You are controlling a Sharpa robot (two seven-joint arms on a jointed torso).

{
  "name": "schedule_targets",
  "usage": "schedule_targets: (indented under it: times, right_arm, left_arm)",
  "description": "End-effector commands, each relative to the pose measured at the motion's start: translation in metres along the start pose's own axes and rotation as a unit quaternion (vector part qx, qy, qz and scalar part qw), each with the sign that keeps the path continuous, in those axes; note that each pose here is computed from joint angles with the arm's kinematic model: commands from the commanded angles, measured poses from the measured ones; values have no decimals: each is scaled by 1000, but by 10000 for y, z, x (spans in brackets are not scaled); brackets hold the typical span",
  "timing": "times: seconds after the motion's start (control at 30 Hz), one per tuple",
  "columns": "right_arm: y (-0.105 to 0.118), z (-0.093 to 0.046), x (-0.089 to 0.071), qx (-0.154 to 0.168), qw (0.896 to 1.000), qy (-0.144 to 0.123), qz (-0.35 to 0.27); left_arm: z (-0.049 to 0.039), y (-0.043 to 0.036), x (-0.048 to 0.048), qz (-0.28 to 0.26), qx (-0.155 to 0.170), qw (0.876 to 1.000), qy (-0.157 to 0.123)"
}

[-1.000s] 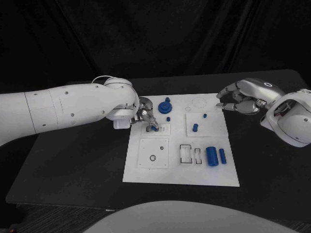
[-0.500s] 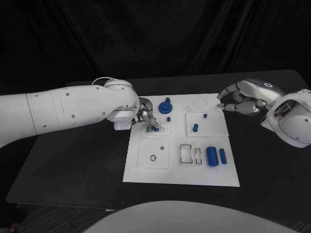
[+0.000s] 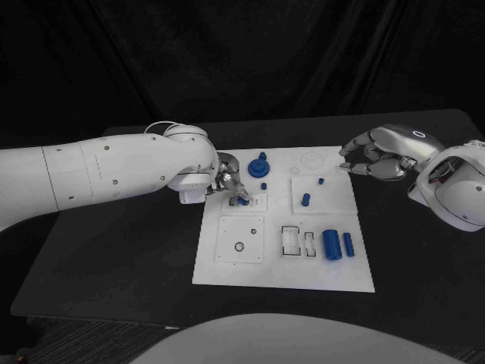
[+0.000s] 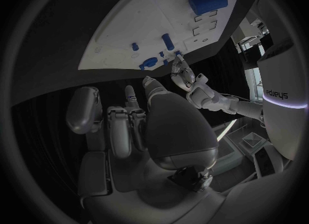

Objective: Assemble the parts on the task board

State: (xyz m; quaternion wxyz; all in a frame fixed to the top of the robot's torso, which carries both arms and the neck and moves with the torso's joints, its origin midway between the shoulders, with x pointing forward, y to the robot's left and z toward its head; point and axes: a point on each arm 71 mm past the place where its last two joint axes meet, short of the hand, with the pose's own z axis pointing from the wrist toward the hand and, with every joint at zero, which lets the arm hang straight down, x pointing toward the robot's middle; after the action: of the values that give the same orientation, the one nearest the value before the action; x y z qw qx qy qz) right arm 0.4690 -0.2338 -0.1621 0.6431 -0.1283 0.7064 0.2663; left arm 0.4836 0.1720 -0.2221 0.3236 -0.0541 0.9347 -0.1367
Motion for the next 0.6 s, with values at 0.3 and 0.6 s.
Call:
schedule_targets:
  times: [0.3, 0.6]
  right_arm:
    - [-22, -4, 24, 14, 1000, 9, 0]
    - [-29, -6, 28, 17, 1000, 11, 0]
  left_arm:
    - [48, -13, 57, 3, 3, 1000, 9]
    - [53, -4, 53, 1, 3, 1000, 6]
